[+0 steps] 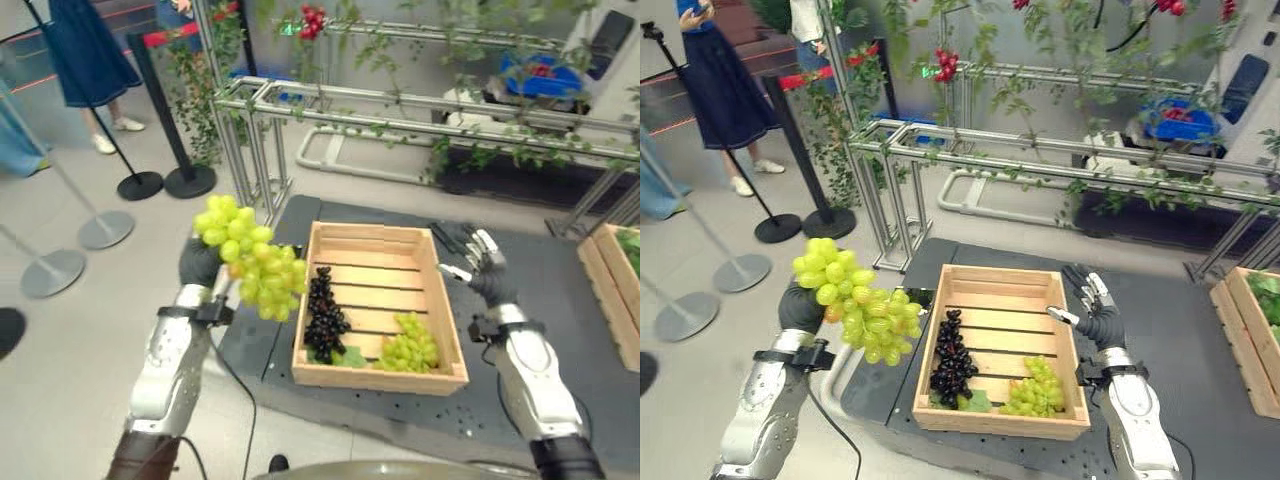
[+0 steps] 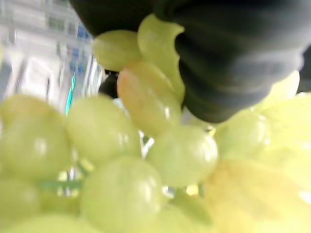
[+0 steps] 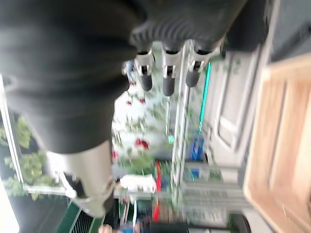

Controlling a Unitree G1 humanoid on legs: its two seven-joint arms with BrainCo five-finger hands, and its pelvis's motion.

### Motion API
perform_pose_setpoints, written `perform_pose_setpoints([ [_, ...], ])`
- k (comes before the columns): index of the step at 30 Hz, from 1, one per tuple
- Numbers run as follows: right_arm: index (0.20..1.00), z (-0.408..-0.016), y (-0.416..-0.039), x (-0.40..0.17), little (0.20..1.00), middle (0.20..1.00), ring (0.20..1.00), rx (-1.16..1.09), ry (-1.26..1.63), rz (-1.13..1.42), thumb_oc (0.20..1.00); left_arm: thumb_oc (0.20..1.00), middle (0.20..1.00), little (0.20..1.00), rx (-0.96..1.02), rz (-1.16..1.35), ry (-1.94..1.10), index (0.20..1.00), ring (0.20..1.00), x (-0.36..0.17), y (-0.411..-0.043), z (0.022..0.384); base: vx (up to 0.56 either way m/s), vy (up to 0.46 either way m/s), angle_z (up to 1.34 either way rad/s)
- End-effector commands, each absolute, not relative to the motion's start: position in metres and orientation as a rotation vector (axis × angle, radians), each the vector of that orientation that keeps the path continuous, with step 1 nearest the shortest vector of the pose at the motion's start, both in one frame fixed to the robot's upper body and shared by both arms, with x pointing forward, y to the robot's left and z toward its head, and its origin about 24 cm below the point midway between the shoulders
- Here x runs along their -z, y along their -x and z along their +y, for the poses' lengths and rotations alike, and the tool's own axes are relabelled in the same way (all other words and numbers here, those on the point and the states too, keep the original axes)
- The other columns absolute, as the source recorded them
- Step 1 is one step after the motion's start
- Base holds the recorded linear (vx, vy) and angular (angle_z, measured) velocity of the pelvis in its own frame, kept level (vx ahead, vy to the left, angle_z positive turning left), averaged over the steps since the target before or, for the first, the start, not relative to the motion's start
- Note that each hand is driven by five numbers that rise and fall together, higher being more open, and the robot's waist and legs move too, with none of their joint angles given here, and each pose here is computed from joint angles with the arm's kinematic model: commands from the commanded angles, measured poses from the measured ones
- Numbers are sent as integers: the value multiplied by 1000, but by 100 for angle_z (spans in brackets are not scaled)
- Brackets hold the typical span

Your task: Pick up the fruits from the basket on one side to the basket on the other side

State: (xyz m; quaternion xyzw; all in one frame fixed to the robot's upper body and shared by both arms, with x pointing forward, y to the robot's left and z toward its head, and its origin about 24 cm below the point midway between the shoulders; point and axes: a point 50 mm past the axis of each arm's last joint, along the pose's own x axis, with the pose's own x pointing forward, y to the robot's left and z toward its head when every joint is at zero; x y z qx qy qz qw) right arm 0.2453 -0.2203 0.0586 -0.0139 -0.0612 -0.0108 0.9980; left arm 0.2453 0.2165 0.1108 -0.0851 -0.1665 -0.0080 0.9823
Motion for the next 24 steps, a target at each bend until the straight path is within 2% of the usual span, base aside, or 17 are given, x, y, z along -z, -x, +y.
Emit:
perform_pose_setpoints([
  [1, 1000, -213, -252, -82, 1000, 1000, 1000, 3, 9, -259, 1000, 200, 200, 200, 4, -567, 80, 200, 200, -153, -242, 223, -63, -29, 141],
  [7, 1000, -218, -244, -86, 1000, 1000, 1000, 24, -7, -287, 1000, 200, 200, 200, 15, -567, 32, 200, 200, -155, -246, 220, -79, -133, 196],
  [13, 1000, -211, -255, -105, 1000, 1000, 1000, -13, -53, -368, 1000, 200, 200, 200, -32, -562, 23, 200, 200, -154, -243, 228, -210, -106, 108],
  [16, 1000, -208, -265, -135, 1000, 1000, 1000, -23, -13, -483, 1000, 200, 200, 200, -35, -560, 42, 200, 200, -152, -245, 224, -378, 44, 140],
  [24, 1000, -203, -263, -141, 1000, 1000, 1000, -32, -37, -514, 1000, 200, 200, 200, 12, -586, 43, 200, 200, -159, -247, 217, -143, 38, 107],
])
